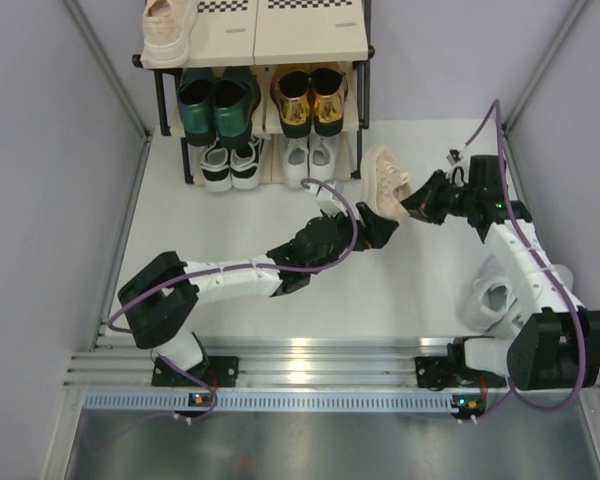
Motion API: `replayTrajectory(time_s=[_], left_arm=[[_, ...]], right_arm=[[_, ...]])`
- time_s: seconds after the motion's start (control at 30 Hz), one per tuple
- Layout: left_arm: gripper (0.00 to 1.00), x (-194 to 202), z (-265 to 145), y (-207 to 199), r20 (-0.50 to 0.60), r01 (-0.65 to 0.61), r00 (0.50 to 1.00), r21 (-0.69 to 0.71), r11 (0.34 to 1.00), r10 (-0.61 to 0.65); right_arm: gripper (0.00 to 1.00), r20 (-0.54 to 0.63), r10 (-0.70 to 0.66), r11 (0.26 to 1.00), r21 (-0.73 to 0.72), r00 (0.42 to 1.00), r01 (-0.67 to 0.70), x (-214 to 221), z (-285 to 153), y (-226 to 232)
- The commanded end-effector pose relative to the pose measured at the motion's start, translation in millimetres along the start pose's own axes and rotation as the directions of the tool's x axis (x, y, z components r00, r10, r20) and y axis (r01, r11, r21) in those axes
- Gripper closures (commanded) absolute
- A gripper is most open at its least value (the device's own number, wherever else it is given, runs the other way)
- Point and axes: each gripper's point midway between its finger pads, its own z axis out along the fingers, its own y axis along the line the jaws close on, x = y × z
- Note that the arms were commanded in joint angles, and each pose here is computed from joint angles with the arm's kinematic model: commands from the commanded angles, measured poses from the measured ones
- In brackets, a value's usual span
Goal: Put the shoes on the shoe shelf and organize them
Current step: Pick up the shoe at the center of the board.
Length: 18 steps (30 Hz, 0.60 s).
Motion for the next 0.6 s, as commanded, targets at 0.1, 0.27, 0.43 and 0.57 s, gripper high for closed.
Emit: replayTrajectory(time_s=[0.1,0.27,0.43,0.57], left_arm=[[0.08,-54,-6,-26,0.194,-0.010,0.981,0.046,0.999,0.001],[0.10,-61,-9,-26,0.238,0.022,0.971,0.060,0.998,-0.035],[0.21,-62,-7,-15,0.248,0.081,0.964,0.046,0.996,-0.090],[0.50,-65,-10,-6,0.261,0.158,0.951,0.059,0.986,-0.168]], right_arm=[[1.00,0.057,-0.089,0.991,-0.098,0.994,0.094,-5,-9,33],[1.00,0.048,-0.115,0.987,-0.108,0.992,0.120,2,-8,35],[1.00,0.037,-0.150,0.980,-0.126,0.988,0.154,11,-8,39],[1.00,0.024,-0.184,0.972,-0.141,0.983,0.186,19,-9,41]])
